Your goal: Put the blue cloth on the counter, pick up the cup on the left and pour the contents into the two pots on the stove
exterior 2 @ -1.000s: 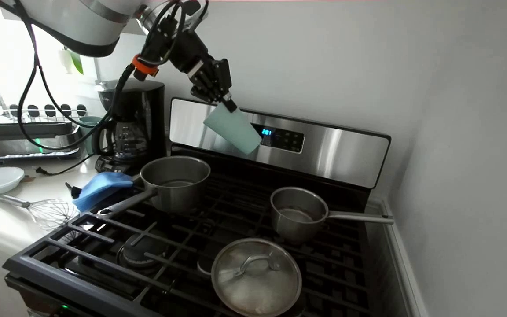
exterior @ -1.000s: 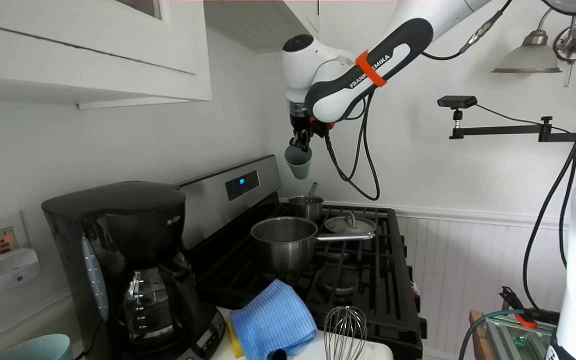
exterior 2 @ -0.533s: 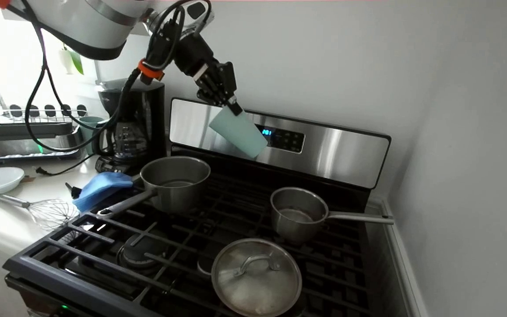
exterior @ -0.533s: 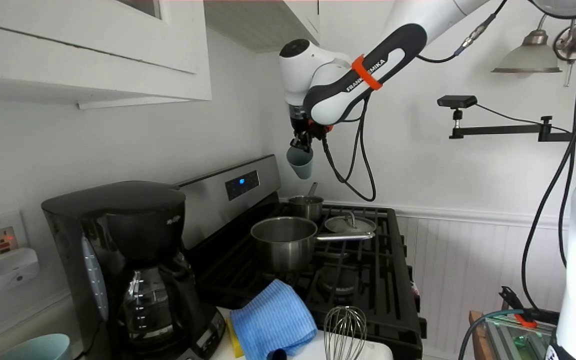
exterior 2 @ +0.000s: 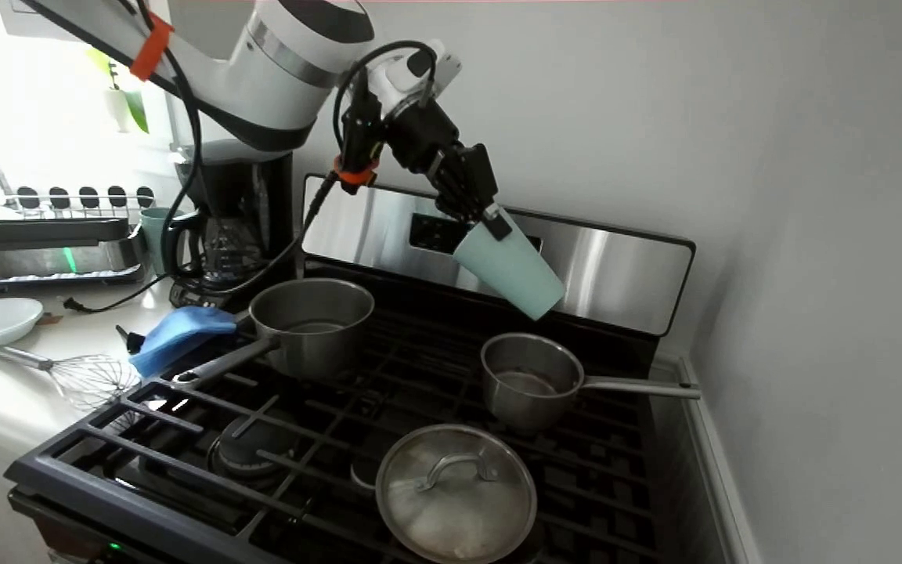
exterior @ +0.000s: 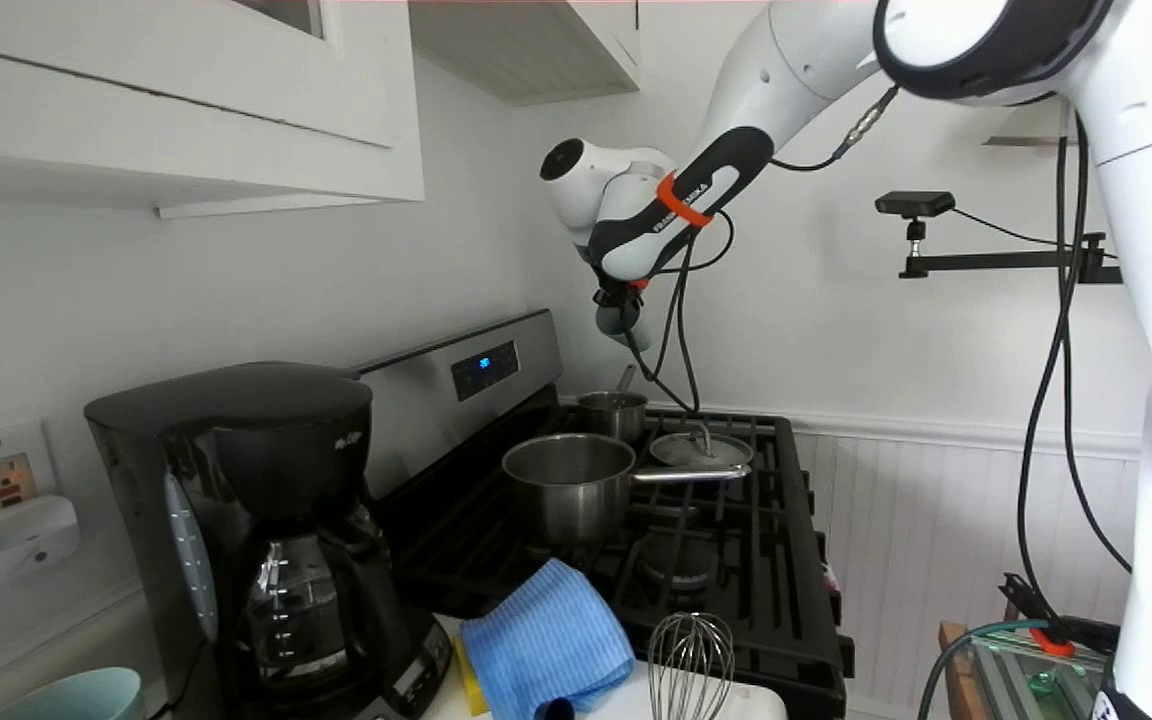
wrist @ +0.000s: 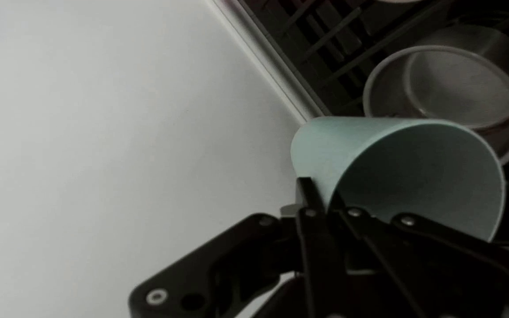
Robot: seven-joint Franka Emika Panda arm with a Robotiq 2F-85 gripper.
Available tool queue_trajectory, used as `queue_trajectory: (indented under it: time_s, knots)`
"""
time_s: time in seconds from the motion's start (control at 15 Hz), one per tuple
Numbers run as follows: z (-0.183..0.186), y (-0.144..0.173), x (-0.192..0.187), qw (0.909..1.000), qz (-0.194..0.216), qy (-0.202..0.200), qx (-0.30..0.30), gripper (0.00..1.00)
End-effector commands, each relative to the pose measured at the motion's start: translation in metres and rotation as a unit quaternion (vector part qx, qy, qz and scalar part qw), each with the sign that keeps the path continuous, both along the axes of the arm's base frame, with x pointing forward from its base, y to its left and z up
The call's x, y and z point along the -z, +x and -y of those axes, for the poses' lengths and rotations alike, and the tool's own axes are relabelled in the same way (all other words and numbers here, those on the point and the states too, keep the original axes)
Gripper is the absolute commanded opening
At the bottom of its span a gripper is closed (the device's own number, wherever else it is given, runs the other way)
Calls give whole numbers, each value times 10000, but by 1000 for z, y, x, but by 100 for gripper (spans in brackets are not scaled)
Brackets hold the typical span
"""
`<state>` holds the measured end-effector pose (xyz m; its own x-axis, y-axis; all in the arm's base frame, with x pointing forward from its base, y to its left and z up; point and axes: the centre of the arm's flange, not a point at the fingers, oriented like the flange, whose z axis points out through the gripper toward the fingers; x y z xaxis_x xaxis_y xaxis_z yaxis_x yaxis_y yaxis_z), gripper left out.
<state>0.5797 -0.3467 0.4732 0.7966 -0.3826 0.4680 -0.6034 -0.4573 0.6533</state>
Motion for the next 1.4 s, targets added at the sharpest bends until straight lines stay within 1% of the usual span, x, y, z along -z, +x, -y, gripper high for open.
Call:
queue_trajectory:
  time_s: [0.0,0.2,0.4,0.8,1.07,1.33]
  knots:
    - [37,41,12,9969,184,-478,593,1]
    - [49,55,29,9938,301,-709,799,1]
    - [58,70,41,9899,358,-1068,858,1]
    - [68,85,56,9817,267,-1707,804,1]
    - [71,91,60,9782,223,-1926,740,1]
    - [75,93,61,9770,188,-1993,732,1]
